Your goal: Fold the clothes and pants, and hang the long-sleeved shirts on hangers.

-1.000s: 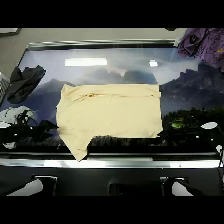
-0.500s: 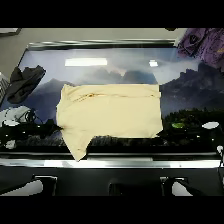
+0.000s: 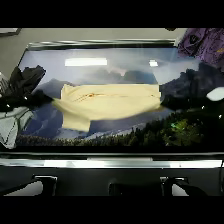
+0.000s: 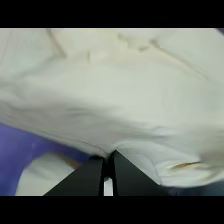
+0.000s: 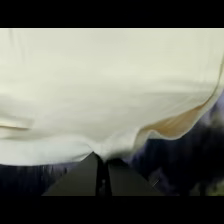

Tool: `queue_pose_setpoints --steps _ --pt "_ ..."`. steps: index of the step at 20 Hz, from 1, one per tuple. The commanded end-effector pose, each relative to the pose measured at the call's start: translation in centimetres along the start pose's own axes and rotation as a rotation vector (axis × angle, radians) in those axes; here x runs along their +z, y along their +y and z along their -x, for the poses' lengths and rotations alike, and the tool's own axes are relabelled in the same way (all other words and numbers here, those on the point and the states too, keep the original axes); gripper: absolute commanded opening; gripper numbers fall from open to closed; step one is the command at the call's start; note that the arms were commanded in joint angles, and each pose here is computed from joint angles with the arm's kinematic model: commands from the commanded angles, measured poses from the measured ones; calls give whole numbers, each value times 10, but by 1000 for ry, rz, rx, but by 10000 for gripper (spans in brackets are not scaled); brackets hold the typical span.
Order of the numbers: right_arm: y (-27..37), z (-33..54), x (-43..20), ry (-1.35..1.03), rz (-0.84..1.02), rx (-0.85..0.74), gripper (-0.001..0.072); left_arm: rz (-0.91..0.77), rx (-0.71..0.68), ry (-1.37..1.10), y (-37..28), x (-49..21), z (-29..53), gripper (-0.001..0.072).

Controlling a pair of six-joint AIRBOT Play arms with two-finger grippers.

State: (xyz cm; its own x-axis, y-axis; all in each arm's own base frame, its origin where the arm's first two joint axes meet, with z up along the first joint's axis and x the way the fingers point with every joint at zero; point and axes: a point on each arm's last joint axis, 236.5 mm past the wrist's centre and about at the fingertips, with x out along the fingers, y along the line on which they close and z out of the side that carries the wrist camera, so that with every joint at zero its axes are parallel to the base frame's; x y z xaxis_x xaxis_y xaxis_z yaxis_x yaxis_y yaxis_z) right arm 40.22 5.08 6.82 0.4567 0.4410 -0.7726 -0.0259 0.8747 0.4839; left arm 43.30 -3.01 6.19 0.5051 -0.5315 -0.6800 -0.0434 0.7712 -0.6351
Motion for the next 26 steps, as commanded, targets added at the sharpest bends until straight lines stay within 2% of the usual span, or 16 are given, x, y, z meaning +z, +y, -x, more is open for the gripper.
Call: queue_pose_setpoints --steps 1,4,7,10,14,19,22,26 --pt "63 103 114 -350 159 -88 28 -232 128 -199 -65 84 80 13" --pt "128 218 157 -607 275 -73 28 -374 166 -459 -142 134 182 13" --pt "185 327 143 -825 358 -46 28 -464 159 -694 -211 126 282 13" --pt "218 408 88 -987 413 -41 28 -452 225 -840 -229 80 352 14" --pt "217 470 35 -1118 339 -88 28 -405 340 -972 -221 23 413 13" --pt "179 431 44 -973 197 -160 28 -381 373 -920 -207 24 402 14" --pt "129 340 70 -676 96 -237 28 -391 359 -714 -179 54 330 14" --pt "53 202 99 -303 13 -324 28 -342 323 -340 -104 86 185 14"
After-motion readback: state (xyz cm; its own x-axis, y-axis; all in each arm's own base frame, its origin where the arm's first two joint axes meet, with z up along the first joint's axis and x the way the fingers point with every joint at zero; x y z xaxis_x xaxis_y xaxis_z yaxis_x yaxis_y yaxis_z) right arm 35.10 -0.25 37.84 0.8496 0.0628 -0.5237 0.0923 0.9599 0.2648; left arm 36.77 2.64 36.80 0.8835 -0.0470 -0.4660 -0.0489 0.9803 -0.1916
